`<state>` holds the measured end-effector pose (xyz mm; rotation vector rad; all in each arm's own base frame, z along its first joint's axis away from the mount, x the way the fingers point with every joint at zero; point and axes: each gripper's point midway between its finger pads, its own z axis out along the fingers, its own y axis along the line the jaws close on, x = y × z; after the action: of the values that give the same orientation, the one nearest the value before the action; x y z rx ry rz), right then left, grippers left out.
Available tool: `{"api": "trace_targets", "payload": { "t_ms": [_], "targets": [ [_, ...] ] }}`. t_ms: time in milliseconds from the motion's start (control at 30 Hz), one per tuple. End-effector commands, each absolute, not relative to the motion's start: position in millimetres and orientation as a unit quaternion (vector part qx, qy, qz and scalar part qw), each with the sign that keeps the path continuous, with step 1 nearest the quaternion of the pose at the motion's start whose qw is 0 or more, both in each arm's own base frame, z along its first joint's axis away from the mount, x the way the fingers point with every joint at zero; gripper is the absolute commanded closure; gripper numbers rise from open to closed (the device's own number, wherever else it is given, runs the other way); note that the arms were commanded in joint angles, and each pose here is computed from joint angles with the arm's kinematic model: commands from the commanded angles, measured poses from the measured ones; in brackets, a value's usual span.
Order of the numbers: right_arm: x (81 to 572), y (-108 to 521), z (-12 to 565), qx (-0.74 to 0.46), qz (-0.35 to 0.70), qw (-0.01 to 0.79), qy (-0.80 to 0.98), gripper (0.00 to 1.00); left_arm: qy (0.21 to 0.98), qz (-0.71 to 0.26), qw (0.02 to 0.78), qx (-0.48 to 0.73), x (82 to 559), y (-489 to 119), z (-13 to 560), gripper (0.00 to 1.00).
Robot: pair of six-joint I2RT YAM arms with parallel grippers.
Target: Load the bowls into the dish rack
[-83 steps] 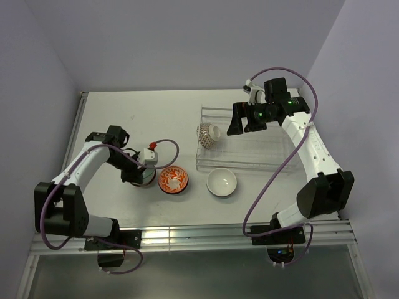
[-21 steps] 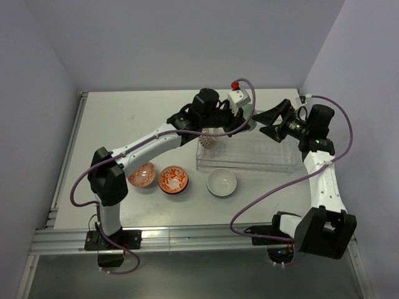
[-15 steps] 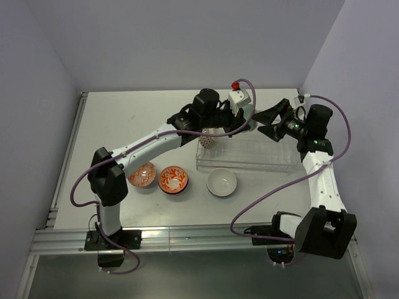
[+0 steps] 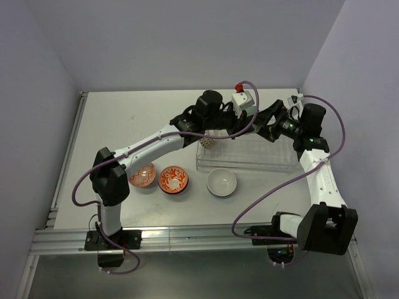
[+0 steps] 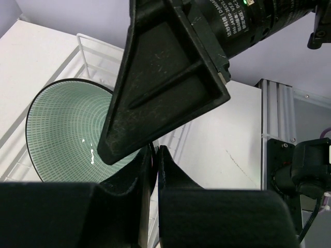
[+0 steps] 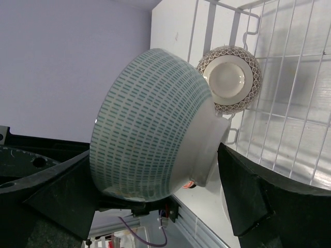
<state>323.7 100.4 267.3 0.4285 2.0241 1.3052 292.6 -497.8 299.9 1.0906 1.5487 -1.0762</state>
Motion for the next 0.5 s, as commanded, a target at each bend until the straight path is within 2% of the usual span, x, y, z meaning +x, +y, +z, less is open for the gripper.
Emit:
{"api": "trace_targets", "payload": {
  "t_ms": [0,133,200,300,333,367,433,467],
  "targets": [
    [326.1,100.9,284.8,0.147,0.5,0.371,0.768,0.08,0.565,-0.466,0.518,0.442,285.9,-504.4,362.1,1.0],
    [325.7,100.8,285.9,0.144,0.499,0.376,0.767,0.24,0.567,-0.466,0.514,0.443,284.4,-504.3,357.6,1.0],
    [326.6,100.0,283.8,0.145,0.496,0.376,0.769,0.35,0.568,-0.466,0.513,0.444,283.4,-504.3,356.7,1.0],
    [326.6,100.0,283.3,0.14,0.495,0.38,0.769,0.6,0.57,-0.467,0.508,0.445,282.1,-504.9,355.5,1.0],
    [327.0,100.0,283.2,0.139,0.495,0.381,0.768,0.77,0.572,-0.467,0.505,0.447,281.8,-505.2,354.0,1.0],
    [327.3,99.7,283.8,0.138,0.494,0.382,0.769,0.85,0.569,-0.469,0.505,0.448,280.9,-506.7,355.8,1.0],
    [328.9,98.6,284.3,0.135,0.49,0.381,0.772,1.0,0.583,-0.465,0.489,0.453,279.2,-505.4,346.3,0.93],
    [329.4,98.7,284.4,0.134,0.488,0.38,0.774,1.0,0.585,-0.464,0.486,0.455,278.7,-504.9,344.7,0.91]
  ]
}}
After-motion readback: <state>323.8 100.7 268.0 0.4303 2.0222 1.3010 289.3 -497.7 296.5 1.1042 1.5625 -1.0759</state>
